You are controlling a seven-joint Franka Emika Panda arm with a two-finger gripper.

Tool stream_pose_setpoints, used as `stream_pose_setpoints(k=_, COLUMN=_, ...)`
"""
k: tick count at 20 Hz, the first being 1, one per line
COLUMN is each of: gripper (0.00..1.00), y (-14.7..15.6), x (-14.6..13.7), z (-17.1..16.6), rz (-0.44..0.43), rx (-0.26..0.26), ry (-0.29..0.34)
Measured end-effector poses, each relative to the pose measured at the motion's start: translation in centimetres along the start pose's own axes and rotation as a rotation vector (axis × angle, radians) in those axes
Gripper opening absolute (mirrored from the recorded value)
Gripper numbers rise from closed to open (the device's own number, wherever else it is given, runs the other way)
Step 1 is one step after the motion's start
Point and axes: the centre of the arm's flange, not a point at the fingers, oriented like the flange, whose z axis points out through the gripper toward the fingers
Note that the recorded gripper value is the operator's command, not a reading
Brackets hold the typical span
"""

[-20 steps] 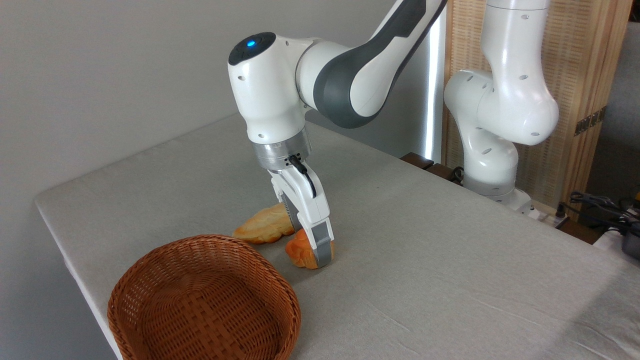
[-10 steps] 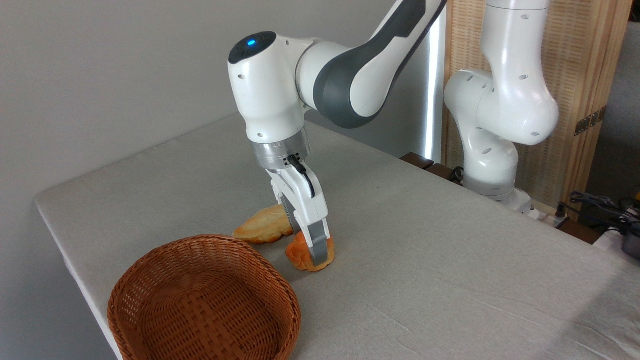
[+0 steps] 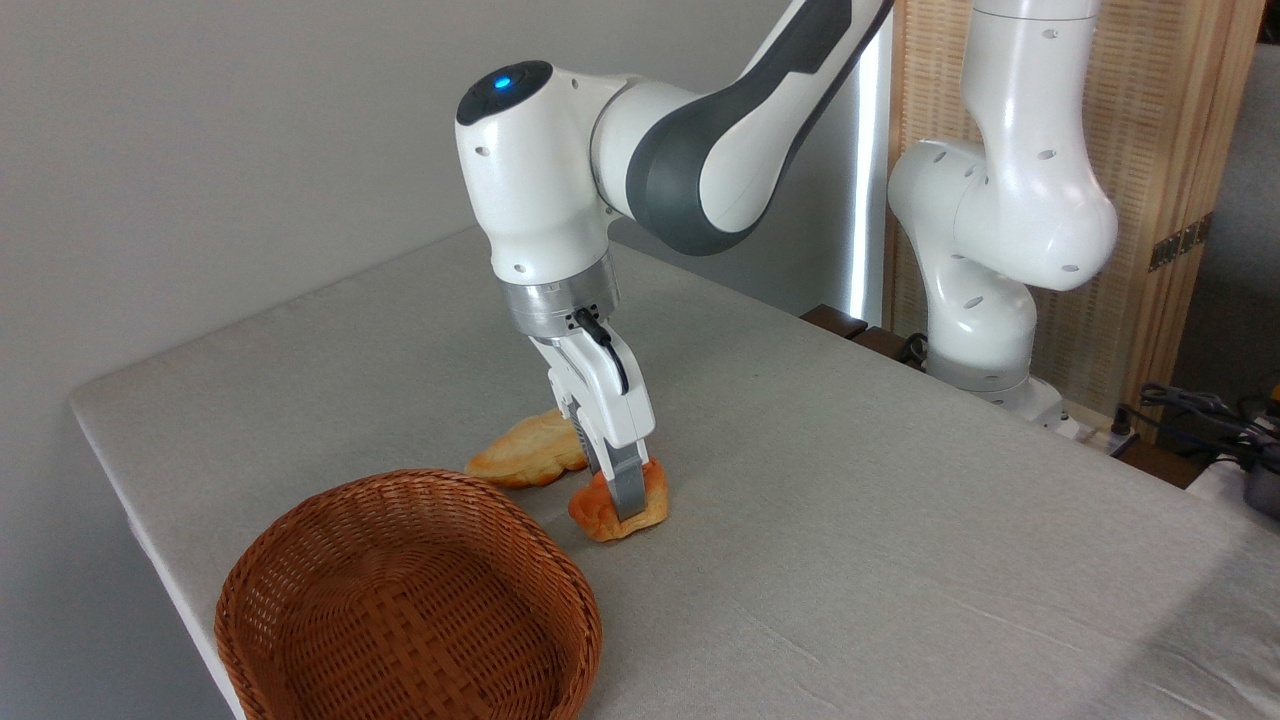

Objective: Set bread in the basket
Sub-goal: 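Lift the orange roll and carry it over the wicker basket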

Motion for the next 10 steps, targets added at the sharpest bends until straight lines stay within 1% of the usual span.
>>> stream_pose_setpoints(k=1, gripper=0.37, y=-0.1, x=0.0, z=-0.2, rz=-0.001, rx=0.004, ry=0.003)
stream_pose_setpoints(k=4, gripper=0.37, y=-0.8, x=0.1, z=-2.2, rz=-0.008, rx=0.036, ry=0.030)
stream_pose_setpoints(k=5, gripper=0.38, y=-1.3, x=0.0, z=-3.3, rz=-0.015, rx=0.052, ry=0.044)
stream_pose_setpoints(k=7, gripper=0.39, y=-1.8, x=-0.2, z=-4.7, rz=-0.029, rx=0.067, ry=0.069)
stream_pose_setpoints(k=10, gripper=0.40, y=-2.4, x=0.1, z=-7.5, rz=-0.052, rx=0.088, ry=0.136)
